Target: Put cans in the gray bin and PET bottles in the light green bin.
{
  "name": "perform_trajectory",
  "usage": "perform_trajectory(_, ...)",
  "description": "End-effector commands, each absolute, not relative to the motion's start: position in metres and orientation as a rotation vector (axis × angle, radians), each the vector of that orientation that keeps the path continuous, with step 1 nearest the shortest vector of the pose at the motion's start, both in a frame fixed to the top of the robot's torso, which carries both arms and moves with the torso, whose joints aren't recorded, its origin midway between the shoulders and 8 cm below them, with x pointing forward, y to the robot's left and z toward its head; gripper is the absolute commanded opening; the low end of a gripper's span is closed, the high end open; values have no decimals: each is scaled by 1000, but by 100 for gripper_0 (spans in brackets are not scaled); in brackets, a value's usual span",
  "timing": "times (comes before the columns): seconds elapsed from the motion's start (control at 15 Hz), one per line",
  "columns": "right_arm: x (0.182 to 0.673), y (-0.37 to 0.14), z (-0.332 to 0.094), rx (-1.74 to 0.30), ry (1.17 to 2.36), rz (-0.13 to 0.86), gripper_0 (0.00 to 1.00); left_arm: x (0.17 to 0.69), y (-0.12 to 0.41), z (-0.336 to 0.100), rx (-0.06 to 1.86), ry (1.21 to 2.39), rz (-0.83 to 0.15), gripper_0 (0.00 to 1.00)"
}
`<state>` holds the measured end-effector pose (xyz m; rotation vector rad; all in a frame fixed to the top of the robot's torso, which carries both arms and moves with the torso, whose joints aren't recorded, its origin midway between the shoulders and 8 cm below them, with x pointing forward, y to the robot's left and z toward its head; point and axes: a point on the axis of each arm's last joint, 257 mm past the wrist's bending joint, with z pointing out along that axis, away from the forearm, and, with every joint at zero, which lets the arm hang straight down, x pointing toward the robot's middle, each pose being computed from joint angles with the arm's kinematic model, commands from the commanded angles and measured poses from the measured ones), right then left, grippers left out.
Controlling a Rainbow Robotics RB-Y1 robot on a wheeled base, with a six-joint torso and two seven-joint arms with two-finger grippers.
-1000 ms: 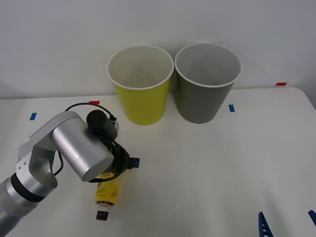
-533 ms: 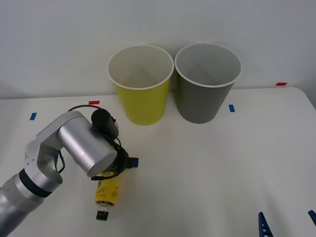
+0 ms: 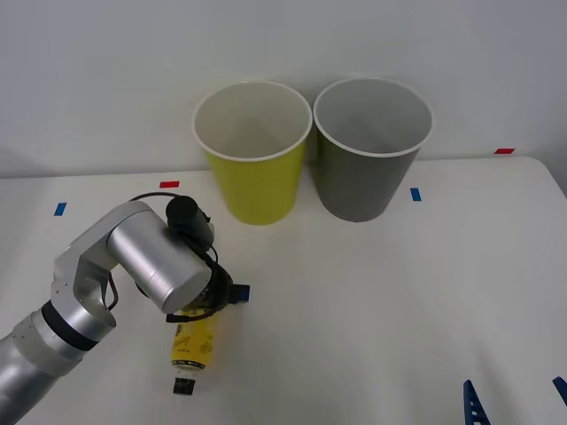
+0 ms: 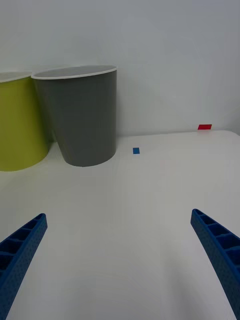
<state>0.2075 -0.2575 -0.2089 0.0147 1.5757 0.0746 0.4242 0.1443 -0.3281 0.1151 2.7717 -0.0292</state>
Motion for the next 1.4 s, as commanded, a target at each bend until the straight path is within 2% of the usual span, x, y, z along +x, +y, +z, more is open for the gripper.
perform_trajectory(0.07,208,-258,-209,15,1576,75,100,423,145,-329,133,2776,-26,100)
perform_trajectory(0.13,208,-258,-209,15,1576,75,100,423,145,-329,137,2777,-26,91)
perform_trajectory(0.2,208,-258,-209,15,1576,75,100,422,145,-330,144,2777,-26,25)
perform_trajectory(0.27,208,-258,-209,15,1576,75,100,422,144,-329,160,2776,-27,0)
perform_trajectory(1.0,208,-258,-209,15,1576,75,100,417,150,-329,249,2786,5,0)
perform_trajectory(1.2,208,-258,-209,15,1576,75,100,416,153,-318,299,2753,11,0)
perform_trajectory(1.4,208,-258,-209,15,1576,75,100,412,158,-298,402,2636,40,0)
